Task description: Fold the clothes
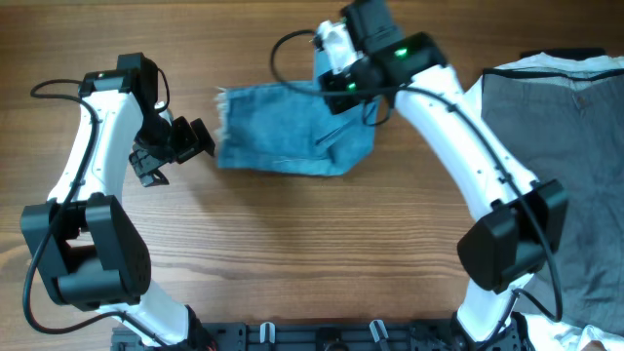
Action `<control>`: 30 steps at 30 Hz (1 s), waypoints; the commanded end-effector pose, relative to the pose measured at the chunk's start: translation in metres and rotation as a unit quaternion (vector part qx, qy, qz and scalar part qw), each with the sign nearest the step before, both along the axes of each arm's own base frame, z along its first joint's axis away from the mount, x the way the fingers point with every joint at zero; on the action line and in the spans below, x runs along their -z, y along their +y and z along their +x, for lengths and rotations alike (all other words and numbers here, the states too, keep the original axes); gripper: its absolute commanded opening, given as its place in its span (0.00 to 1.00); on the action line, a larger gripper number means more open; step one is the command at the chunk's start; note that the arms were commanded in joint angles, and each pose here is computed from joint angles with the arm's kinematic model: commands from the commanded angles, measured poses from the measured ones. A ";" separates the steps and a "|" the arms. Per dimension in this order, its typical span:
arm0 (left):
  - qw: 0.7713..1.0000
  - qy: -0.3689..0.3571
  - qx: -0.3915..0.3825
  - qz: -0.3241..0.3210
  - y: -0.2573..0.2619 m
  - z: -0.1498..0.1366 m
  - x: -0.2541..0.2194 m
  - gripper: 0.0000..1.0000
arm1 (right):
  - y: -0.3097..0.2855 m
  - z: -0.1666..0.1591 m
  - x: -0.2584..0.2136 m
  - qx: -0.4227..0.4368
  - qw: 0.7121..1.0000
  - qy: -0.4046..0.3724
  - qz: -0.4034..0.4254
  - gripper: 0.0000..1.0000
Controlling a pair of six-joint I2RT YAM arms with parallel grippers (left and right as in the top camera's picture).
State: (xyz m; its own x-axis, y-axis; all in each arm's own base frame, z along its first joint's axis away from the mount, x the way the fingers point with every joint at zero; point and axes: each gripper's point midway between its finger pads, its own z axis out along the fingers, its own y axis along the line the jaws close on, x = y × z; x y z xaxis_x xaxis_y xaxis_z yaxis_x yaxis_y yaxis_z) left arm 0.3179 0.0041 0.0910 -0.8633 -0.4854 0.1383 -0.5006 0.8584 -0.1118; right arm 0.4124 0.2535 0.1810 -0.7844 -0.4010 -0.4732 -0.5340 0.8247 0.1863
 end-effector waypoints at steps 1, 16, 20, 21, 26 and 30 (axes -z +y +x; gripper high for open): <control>1.000 -0.023 -0.004 -0.005 0.000 0.007 -0.013 1.00 | 0.000 0.000 0.024 0.042 0.998 0.002 -0.057 0.05; 0.982 -0.142 0.114 -0.054 -0.113 0.095 0.054 0.23 | -0.190 0.005 0.025 0.373 0.915 0.123 -0.087 0.06; 0.991 -0.060 0.096 -0.071 -0.128 0.076 0.118 0.20 | -0.225 0.025 0.019 0.372 0.920 0.079 -0.099 0.05; 0.991 -0.050 0.101 -0.071 -0.132 0.073 0.126 0.20 | -0.227 0.031 0.017 0.355 0.927 0.065 -0.103 0.05; 0.989 -0.041 0.116 -0.081 -0.152 0.064 0.128 0.13 | -0.179 0.047 -0.014 0.279 0.959 0.048 0.003 0.05; 0.987 -0.039 0.107 -0.109 -0.157 0.065 0.118 0.13 | -0.110 0.034 -0.015 0.245 0.966 0.068 0.036 0.05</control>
